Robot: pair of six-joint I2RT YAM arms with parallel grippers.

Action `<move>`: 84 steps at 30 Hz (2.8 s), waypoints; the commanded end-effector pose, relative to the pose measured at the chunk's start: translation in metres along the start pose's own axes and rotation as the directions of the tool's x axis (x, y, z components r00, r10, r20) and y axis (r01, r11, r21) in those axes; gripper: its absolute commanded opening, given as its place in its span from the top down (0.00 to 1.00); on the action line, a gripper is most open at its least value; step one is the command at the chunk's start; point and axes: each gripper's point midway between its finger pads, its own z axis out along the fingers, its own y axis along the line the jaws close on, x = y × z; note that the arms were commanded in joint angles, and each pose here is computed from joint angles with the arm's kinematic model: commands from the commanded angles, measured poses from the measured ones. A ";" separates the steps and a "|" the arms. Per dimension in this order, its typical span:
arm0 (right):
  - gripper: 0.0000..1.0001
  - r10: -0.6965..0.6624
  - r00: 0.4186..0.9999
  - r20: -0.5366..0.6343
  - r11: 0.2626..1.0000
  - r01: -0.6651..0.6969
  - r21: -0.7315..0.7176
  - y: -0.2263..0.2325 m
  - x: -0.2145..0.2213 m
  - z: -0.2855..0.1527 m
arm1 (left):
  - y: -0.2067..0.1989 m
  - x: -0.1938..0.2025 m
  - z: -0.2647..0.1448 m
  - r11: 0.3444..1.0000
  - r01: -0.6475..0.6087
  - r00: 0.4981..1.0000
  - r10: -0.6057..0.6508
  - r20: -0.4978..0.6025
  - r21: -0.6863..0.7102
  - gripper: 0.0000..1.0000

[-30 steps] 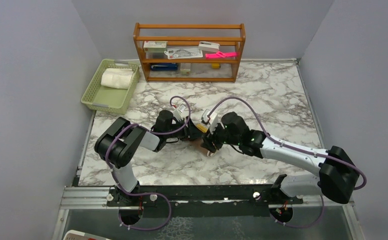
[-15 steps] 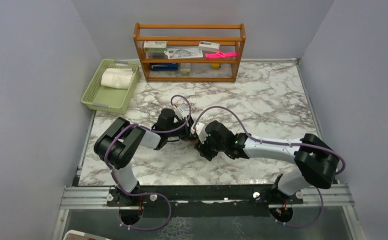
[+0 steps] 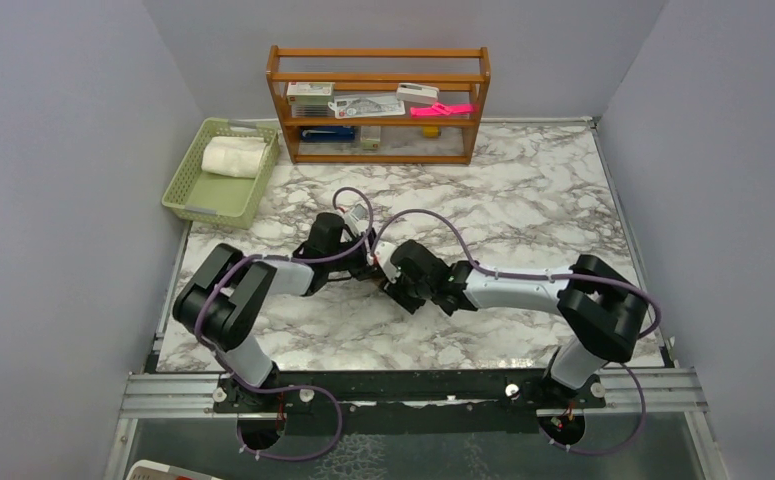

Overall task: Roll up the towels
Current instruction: Roll the towel at the center of the board, then pick up the towel at the center of the board.

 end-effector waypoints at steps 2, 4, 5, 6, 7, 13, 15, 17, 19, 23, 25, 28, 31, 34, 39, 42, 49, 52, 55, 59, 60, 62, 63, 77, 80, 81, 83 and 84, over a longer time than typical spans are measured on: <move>0.60 -0.005 0.989 -0.146 1.000 0.009 0.026 -0.003 0.036 0.013 | 0.045 0.010 -0.036 0.973 0.132 0.990 -0.140 -0.028 -0.191 0.47; 0.70 -0.005 0.987 -0.163 1.000 0.006 0.004 0.001 0.038 0.016 | 0.035 -0.008 -0.047 0.978 0.143 0.990 -0.143 0.010 -0.150 0.44; 0.75 -0.007 0.986 -0.169 1.000 0.005 -0.009 0.003 0.038 0.018 | 0.031 -0.017 -0.053 0.980 0.139 0.990 -0.137 0.026 -0.141 0.43; 0.79 -0.006 0.985 -0.174 1.000 0.002 -0.023 0.006 0.039 0.019 | 0.029 -0.024 -0.059 0.980 0.138 0.990 -0.134 0.037 -0.146 0.43; 0.83 -0.003 0.985 -0.174 0.999 -0.004 -0.038 0.009 0.038 0.019 | 0.028 -0.031 -0.064 0.980 0.128 0.991 -0.122 0.052 -0.150 0.42; 0.89 0.126 0.989 -0.081 0.963 -0.141 -0.230 0.032 0.001 0.010 | 0.036 -0.029 -0.079 0.977 0.131 0.990 -0.122 0.068 -0.170 0.40; 0.89 0.187 0.981 -0.051 0.937 -0.193 -0.291 0.035 -0.015 0.003 | 0.039 -0.018 -0.079 0.974 0.159 0.987 -0.151 0.063 -0.159 0.40; 0.90 0.251 0.967 -0.033 0.908 -0.247 -0.338 0.032 -0.028 -0.002 | 0.040 -0.010 -0.080 0.973 0.185 0.982 -0.177 0.067 -0.140 0.39; 0.91 0.320 0.947 -0.025 0.874 -0.306 -0.379 0.025 -0.038 -0.006 | 0.038 -0.005 -0.081 0.973 0.201 0.978 -0.193 0.073 -0.116 0.39; 0.91 0.466 0.884 -0.040 0.774 -0.429 -0.466 0.002 -0.047 -0.010 | 0.031 -0.004 -0.085 0.976 0.203 0.976 -0.195 0.093 -0.084 0.34; 0.91 0.526 0.848 -0.064 0.713 -0.481 -0.510 -0.005 -0.048 -0.010 | 0.027 -0.006 -0.086 0.978 0.197 0.977 -0.189 0.101 -0.075 0.31; 0.91 0.607 0.785 -0.124 0.601 -0.555 -0.575 -0.012 -0.049 -0.011 | 0.021 -0.007 -0.083 0.979 0.194 0.976 -0.187 0.108 -0.056 0.27; 0.91 0.661 0.730 -0.176 0.496 -0.601 -0.627 -0.014 -0.051 -0.010 | 0.016 -0.005 -0.076 0.981 0.192 0.977 -0.188 0.104 -0.035 0.25; 0.91 0.684 0.692 -0.230 0.417 -0.630 -0.655 -0.012 -0.050 -0.008 | 0.008 -0.003 -0.064 0.981 0.194 0.976 -0.193 0.098 -0.005 0.25; 0.91 0.707 0.651 -0.277 0.339 -0.656 -0.675 -0.011 -0.046 -0.006 | -0.001 -0.001 -0.045 0.982 0.188 0.977 -0.189 0.096 0.027 0.24; 0.92 0.713 0.638 -0.290 0.309 -0.658 -0.686 -0.009 -0.045 -0.008 | 0.000 0.000 -0.038 0.980 0.195 0.975 -0.197 0.103 0.022 0.24; 0.92 0.712 0.635 -0.299 0.293 -0.657 -0.695 -0.008 -0.044 -0.010 | 0.022 -0.003 -0.030 0.971 0.234 0.962 -0.224 0.153 -0.048 0.24; 0.92 0.711 0.630 -0.313 0.279 -0.661 -0.696 -0.005 -0.040 -0.010 | 0.034 0.001 -0.028 0.964 0.253 0.957 -0.237 0.169 -0.085 0.26; 0.91 0.710 0.627 -0.321 0.271 -0.664 -0.697 -0.003 -0.037 -0.010 | 0.042 0.003 -0.028 0.958 0.264 0.952 -0.241 0.187 -0.109 0.29; 0.90 0.707 0.632 -0.316 0.279 -0.661 -0.697 -0.003 -0.036 -0.010 | 0.048 0.002 -0.030 0.955 0.267 0.947 -0.236 0.216 -0.127 0.33; 0.89 0.706 0.635 -0.315 0.286 -0.661 -0.694 -0.004 -0.036 -0.010 | 0.048 0.000 -0.030 0.955 0.266 0.946 -0.233 0.224 -0.128 0.35; 0.87 0.701 0.643 -0.309 0.300 -0.659 -0.690 -0.004 -0.036 -0.010 | 0.048 -0.005 -0.031 0.956 0.264 0.941 -0.227 0.250 -0.126 0.38; 0.86 0.699 0.647 -0.306 0.304 -0.656 -0.691 -0.005 -0.037 -0.010 | 0.048 -0.008 -0.031 0.957 0.263 0.938 -0.224 0.263 -0.125 0.38; 0.58 0.621 0.754 -0.214 0.341 -0.506 -0.792 -0.002 -0.054 -0.043 | 0.037 -0.040 -0.027 0.974 0.210 0.924 -0.171 0.342 -0.081 0.67; 0.58 0.628 0.768 -0.127 0.425 -0.475 -0.771 -0.018 -0.063 -0.052 | 0.034 -0.054 -0.035 0.977 0.207 0.913 -0.171 0.371 -0.059 0.69; 0.58 0.642 0.762 -0.089 0.448 -0.466 -0.763 -0.028 -0.066 -0.057 | 0.031 -0.061 -0.040 0.978 0.203 0.907 -0.171 0.384 -0.045 0.70; 0.58 0.685 0.729 -0.022 0.475 -0.469 -0.744 -0.051 -0.069 -0.069 | 0.021 -0.078 -0.053 0.984 0.179 0.895 -0.159 0.417 -0.008 0.73; 0.57 0.708 0.707 0.000 0.477 -0.478 -0.737 -0.063 -0.067 -0.075 | 0.018 -0.089 -0.063 0.986 0.164 0.886 -0.151 0.439 0.010 0.75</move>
